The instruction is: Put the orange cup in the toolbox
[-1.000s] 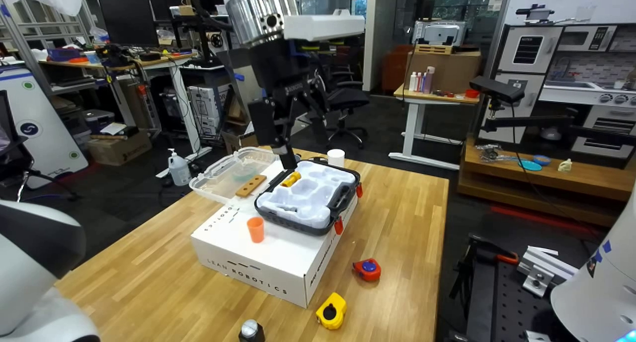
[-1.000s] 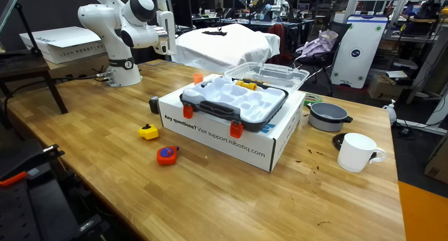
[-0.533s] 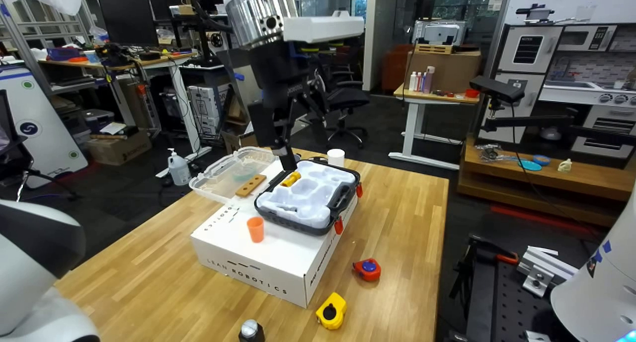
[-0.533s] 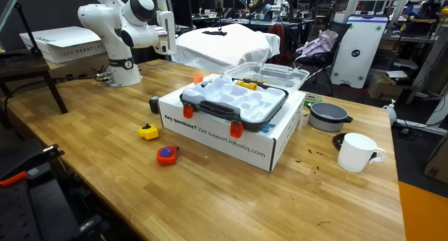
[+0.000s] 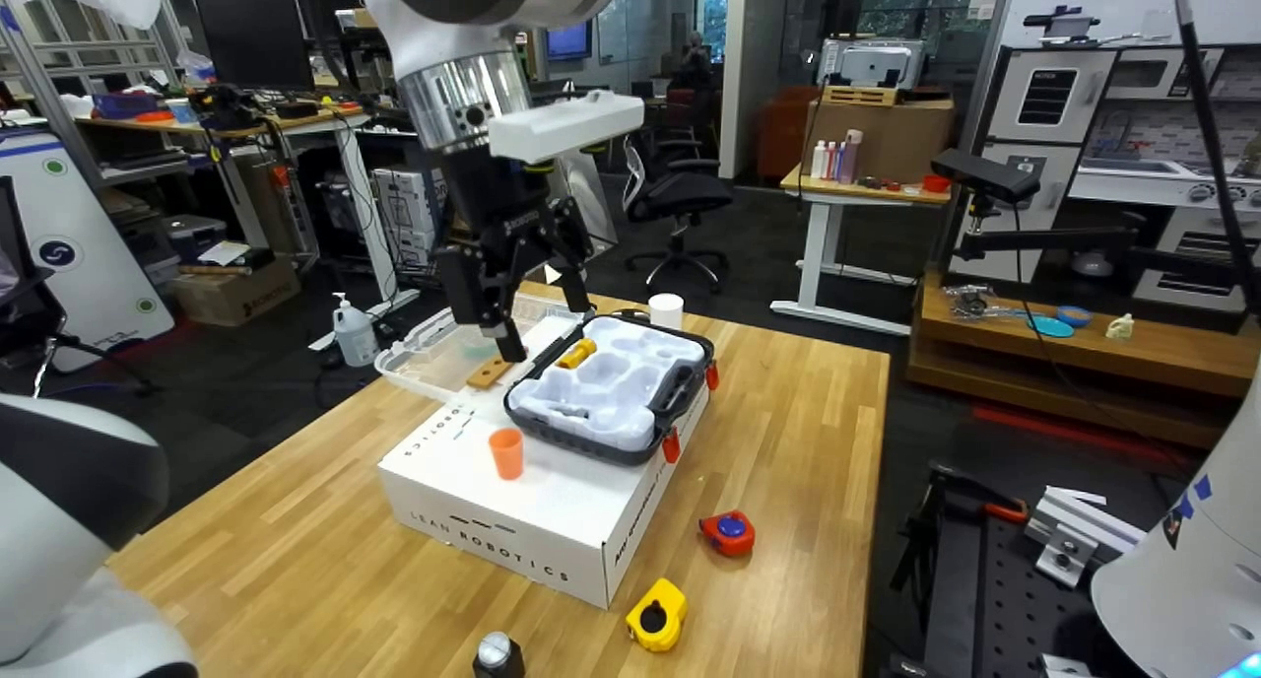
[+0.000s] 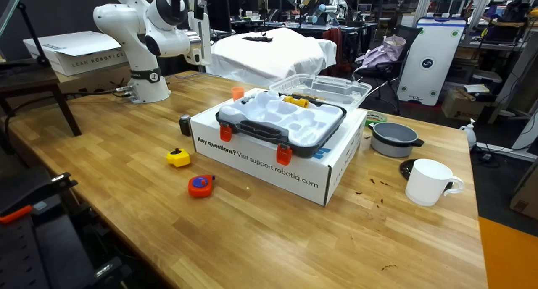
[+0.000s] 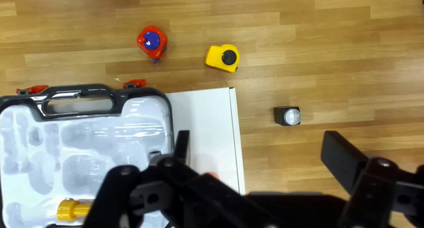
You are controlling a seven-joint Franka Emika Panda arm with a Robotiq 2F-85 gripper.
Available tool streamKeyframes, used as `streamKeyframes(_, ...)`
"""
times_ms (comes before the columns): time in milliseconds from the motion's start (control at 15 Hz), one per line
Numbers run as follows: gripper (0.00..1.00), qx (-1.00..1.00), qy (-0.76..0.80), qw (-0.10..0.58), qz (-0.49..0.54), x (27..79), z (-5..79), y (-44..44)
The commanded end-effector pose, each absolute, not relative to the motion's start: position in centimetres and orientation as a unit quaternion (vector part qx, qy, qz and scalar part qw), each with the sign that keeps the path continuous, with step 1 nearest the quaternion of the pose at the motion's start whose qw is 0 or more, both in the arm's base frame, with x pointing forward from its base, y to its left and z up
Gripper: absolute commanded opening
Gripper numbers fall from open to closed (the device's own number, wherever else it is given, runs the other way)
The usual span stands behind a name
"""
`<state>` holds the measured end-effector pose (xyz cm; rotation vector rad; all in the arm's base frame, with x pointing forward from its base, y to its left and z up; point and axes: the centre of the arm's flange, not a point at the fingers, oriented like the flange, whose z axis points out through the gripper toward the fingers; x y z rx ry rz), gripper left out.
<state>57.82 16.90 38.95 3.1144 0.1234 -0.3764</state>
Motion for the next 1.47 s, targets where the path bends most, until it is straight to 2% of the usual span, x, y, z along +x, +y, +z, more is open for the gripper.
streamKeyframes(0,1.0,0.988,0.045,0.008,-0.149,61.8,36.8,17.5)
streamKeyframes(67,1.0,0.991,0.039,0.001,-0.13,59.6,36.9,17.0)
streamKeyframes(1133,1.0,0.989,0.04,0.002,-0.144,60.8,36.2,17.4)
streamKeyframes(1400,1.0,0.992,0.033,-0.008,-0.124,63.0,35.3,17.0)
